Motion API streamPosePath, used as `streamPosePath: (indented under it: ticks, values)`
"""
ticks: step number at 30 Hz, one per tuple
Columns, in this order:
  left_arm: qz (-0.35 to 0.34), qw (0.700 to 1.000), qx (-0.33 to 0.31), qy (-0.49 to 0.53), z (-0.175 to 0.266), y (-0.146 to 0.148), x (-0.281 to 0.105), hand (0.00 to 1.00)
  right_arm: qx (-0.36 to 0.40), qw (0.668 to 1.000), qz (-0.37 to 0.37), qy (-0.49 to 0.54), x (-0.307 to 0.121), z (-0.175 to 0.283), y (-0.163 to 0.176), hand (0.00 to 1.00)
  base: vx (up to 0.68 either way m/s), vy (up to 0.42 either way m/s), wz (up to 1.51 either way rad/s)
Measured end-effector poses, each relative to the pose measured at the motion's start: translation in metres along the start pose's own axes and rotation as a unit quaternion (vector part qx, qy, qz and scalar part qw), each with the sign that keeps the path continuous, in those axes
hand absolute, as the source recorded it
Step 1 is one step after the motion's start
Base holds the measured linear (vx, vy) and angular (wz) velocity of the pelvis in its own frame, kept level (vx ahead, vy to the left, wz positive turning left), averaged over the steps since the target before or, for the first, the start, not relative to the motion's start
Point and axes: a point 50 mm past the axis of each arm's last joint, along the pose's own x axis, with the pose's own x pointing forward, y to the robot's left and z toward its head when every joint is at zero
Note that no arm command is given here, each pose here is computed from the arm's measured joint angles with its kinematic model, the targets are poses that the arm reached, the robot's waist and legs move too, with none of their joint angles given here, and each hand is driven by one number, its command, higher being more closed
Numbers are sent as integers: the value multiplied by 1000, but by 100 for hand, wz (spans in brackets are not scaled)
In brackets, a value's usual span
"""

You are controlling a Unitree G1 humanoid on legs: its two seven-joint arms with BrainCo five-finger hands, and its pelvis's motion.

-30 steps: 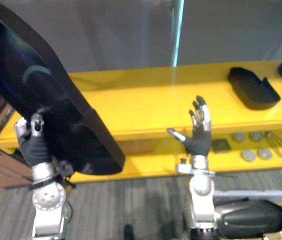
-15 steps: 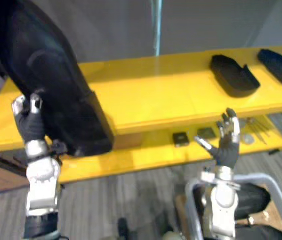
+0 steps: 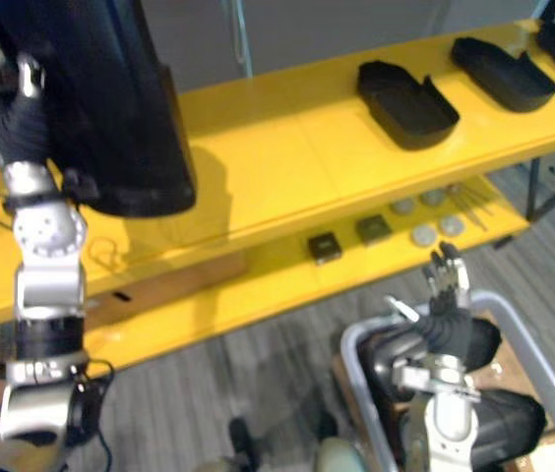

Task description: Walk over and take plastic housings, then place them on the shelf

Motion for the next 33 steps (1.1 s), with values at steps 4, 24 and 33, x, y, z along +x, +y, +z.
streamPosePath:
  ticks: [4, 24, 33]
  values:
    - [-35, 997, 31, 54, -17, -4, 35, 100, 28, 999, 30, 9, -2, -3, 13, 0, -10, -3, -4]
    - [-68, 967, -44, 240, -50, -6, 60, 100, 87, 992, 90, 33, -15, -4, 40, 0, -1, -16, -5]
    - [-50, 967, -57, 245, -49, 0, 64, 100, 113, 987, 104, 49, -27, -2, 49, 0, 25, -15, -6]
